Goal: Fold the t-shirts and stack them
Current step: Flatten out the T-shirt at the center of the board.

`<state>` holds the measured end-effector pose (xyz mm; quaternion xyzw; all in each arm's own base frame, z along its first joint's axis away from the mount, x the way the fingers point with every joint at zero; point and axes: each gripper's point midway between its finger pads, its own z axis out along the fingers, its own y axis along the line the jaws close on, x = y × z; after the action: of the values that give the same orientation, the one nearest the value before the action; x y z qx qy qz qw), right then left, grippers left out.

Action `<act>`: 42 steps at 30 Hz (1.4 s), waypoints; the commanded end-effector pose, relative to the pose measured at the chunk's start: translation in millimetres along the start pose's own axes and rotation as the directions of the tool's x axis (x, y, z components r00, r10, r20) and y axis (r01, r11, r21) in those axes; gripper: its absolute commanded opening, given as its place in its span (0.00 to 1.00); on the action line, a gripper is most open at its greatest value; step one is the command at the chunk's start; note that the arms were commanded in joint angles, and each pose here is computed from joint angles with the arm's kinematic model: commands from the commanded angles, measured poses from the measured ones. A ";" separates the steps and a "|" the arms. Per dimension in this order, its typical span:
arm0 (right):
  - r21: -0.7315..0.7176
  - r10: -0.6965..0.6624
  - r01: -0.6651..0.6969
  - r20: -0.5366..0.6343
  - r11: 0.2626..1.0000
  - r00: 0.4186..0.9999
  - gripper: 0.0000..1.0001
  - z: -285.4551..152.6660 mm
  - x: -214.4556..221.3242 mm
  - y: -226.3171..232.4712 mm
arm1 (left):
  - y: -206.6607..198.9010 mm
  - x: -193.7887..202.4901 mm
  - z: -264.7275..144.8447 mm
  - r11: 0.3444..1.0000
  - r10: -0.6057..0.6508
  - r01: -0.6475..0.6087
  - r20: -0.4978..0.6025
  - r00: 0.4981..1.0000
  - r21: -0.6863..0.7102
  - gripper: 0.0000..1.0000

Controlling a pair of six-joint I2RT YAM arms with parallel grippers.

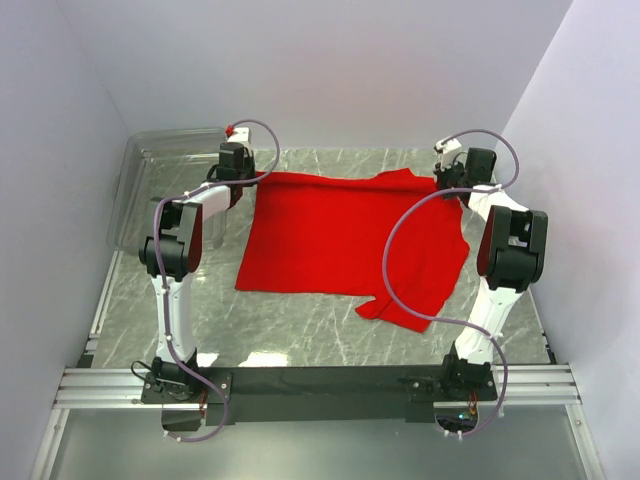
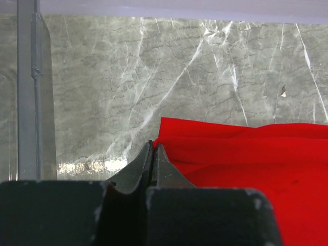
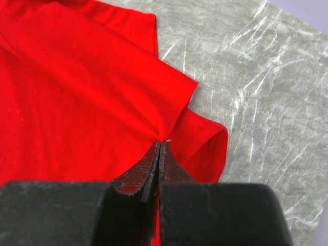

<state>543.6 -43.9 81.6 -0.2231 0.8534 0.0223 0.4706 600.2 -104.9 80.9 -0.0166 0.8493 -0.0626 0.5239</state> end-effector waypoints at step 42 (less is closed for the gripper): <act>-0.002 -0.027 0.027 -0.003 1.000 1.000 0.11 -24.6 -3.0 -12.2 | -27.1 -41.5 -48.8 0.973 0.118 -0.118 0.008 0.993 0.198 0.55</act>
<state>536.7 -51.7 74.5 -0.2218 0.8599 0.0223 0.4592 570.9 -117.8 73.2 0.0634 0.8780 -0.0925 0.4653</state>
